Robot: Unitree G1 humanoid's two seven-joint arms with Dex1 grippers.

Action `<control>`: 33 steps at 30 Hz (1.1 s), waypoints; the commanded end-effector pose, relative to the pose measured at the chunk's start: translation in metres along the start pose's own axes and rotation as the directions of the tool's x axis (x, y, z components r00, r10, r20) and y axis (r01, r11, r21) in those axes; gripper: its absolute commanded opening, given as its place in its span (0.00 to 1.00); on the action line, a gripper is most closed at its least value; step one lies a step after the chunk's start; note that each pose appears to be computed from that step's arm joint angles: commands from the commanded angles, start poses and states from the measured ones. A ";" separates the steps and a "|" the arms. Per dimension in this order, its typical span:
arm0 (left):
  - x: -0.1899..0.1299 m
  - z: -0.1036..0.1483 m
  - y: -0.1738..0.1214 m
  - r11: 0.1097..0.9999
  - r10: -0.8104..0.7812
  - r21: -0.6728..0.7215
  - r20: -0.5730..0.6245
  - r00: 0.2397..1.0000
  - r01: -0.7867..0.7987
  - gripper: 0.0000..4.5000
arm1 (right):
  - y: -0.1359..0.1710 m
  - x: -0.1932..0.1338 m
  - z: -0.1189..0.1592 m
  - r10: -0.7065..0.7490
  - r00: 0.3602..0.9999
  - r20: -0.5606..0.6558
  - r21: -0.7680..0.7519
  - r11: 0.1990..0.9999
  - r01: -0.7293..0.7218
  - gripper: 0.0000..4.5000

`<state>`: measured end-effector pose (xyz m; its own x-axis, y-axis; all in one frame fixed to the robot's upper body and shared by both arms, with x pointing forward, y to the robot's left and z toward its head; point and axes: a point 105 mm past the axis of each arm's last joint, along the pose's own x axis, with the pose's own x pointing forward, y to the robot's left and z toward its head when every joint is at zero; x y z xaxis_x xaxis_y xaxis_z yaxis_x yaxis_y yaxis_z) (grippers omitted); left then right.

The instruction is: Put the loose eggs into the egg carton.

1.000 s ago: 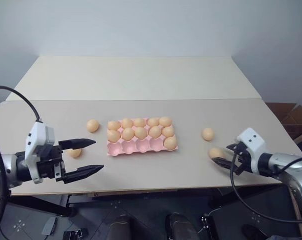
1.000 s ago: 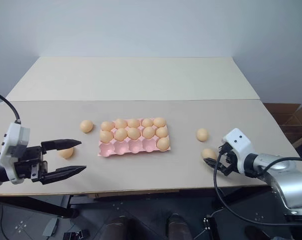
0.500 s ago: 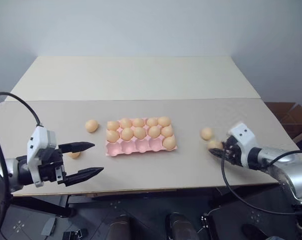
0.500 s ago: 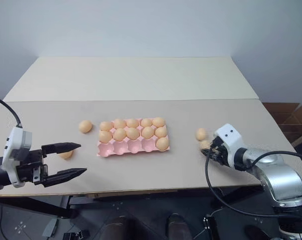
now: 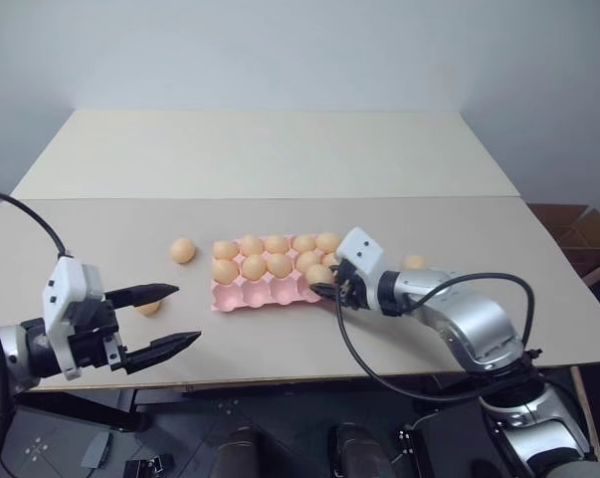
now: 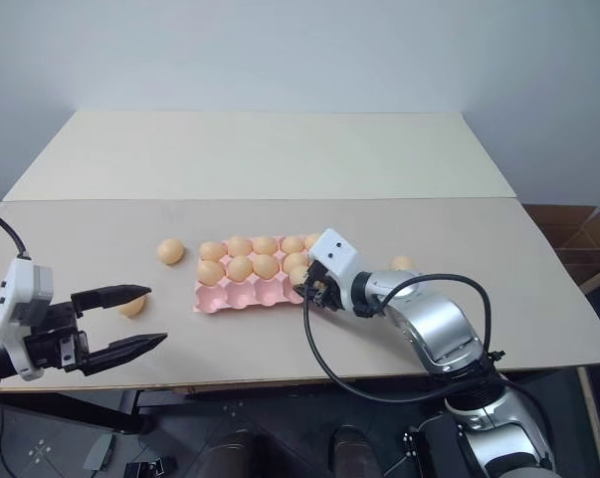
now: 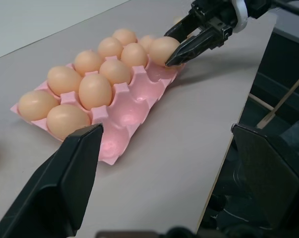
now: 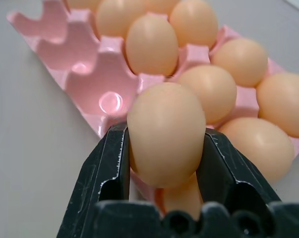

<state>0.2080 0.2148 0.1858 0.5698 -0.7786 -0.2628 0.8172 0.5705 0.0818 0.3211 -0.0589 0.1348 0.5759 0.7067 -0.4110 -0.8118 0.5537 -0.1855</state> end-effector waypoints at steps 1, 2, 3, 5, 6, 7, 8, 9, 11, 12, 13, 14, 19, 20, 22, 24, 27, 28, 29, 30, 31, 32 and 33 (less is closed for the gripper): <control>-0.001 0.010 -0.005 0.998 0.000 0.056 0.022 1.000 -0.001 1.00 | -0.003 0.000 0.015 -0.024 0.999 0.040 -0.048 0.999 0.025 0.66; -0.001 0.010 -0.005 0.998 0.001 0.056 0.022 1.000 -0.002 1.00 | -0.002 0.000 0.016 -0.026 0.999 0.044 -0.050 0.998 0.028 0.74; -0.002 0.011 -0.004 0.998 0.003 0.057 0.021 1.000 -0.004 1.00 | -0.003 -0.002 0.019 -0.028 0.998 0.055 -0.053 0.998 0.031 0.82; -0.002 0.011 -0.004 0.998 0.006 0.058 0.020 1.000 -0.007 1.00 | -0.004 -0.006 0.024 -0.033 0.997 0.070 -0.057 0.998 0.037 0.98; -0.003 0.011 -0.003 0.998 0.009 0.061 0.017 1.000 -0.010 1.00 | -0.005 -0.011 0.028 -0.032 0.996 0.084 -0.056 0.998 0.037 0.99; -0.004 0.011 -0.002 0.998 0.012 0.064 0.016 1.000 -0.013 1.00 | -0.007 -0.018 0.034 -0.031 0.994 0.105 -0.056 0.998 0.037 0.99; -0.005 0.011 -0.001 0.998 0.017 0.065 0.013 1.000 -0.017 1.00 | -0.009 -0.026 0.039 -0.033 0.992 0.125 -0.058 0.997 0.041 0.99; -0.007 0.011 0.000 0.998 0.021 0.066 0.011 1.000 -0.022 1.00 | -0.011 -0.035 0.041 -0.035 0.990 0.140 -0.061 0.997 0.044 0.99; -0.013 0.010 0.002 0.998 0.030 0.060 0.009 1.000 -0.030 1.00 | -0.015 -0.053 0.043 -0.034 0.986 0.164 -0.073 0.996 0.047 0.99; -0.018 0.008 0.005 0.997 0.043 0.057 0.001 0.999 -0.043 1.00 | -0.018 -0.064 0.042 -0.033 0.984 0.175 -0.083 0.995 0.048 0.99; -0.023 0.007 0.007 0.997 0.052 0.059 0.000 0.999 -0.052 1.00 | -0.021 -0.075 0.040 -0.031 0.983 0.180 -0.088 0.995 0.048 0.99; -0.027 0.007 0.008 0.996 0.058 0.063 0.004 0.998 -0.059 1.00 | -0.023 -0.085 0.037 -0.029 0.983 0.182 -0.091 0.995 0.047 0.99; -0.040 0.005 0.016 0.995 0.091 0.043 0.030 0.995 -0.092 1.00 | -0.034 -0.124 0.009 -0.054 0.982 0.182 -0.092 0.993 0.071 0.99; -0.041 0.004 0.017 0.994 0.098 0.040 0.029 0.995 -0.099 1.00 | -0.035 -0.128 0.005 -0.056 0.982 0.181 -0.102 0.992 0.076 0.99; -0.045 -0.004 0.018 0.993 0.118 0.028 0.010 0.993 -0.118 1.00 | -0.034 -0.141 -0.010 -0.059 0.982 0.180 -0.084 0.994 0.075 0.99; -0.049 -0.012 0.018 0.991 0.133 0.013 -0.016 0.991 -0.132 1.00 | -0.031 -0.150 -0.024 -0.064 0.984 0.168 -0.058 0.995 0.075 0.99; -0.051 -0.016 0.014 0.993 0.120 -0.006 -0.018 0.993 -0.120 1.00 | -0.026 -0.154 -0.032 -0.058 0.986 0.156 -0.059 0.996 0.068 0.99; -0.051 -0.015 0.013 0.993 0.122 -0.008 -0.014 0.992 -0.122 1.00 | -0.025 -0.154 -0.033 -0.056 0.986 0.155 -0.058 0.996 0.066 0.99; -0.051 -0.015 0.014 0.992 0.125 -0.008 -0.009 0.992 -0.126 1.00 | -0.024 -0.154 -0.033 -0.057 0.986 0.154 -0.058 0.996 0.067 0.99; -0.050 -0.015 0.014 0.992 0.127 -0.006 -0.004 0.992 -0.127 1.00 | -0.025 -0.153 -0.034 -0.061 0.986 0.153 -0.055 0.996 0.070 0.99; -0.049 -0.014 0.014 0.992 0.127 -0.005 -0.001 0.992 -0.127 1.00 | -0.026 -0.152 -0.034 -0.065 0.986 0.151 -0.053 0.996 0.074 0.99; -0.048 -0.013 0.015 0.992 0.126 -0.002 0.002 0.992 -0.126 1.00 | -0.027 -0.151 -0.034 -0.069 0.986 0.150 -0.054 0.996 0.078 0.99; -0.046 -0.012 0.015 0.993 0.122 0.002 0.006 0.993 -0.122 1.00 | -0.029 -0.149 -0.034 -0.074 0.986 0.149 -0.052 0.995 0.082 0.99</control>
<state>0.1918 0.2664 0.1768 0.6647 -0.6949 -0.2744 0.7339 0.6762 0.0651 0.2537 -0.1973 0.1605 0.6365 0.7179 -0.2819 -0.7711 0.5996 -0.2143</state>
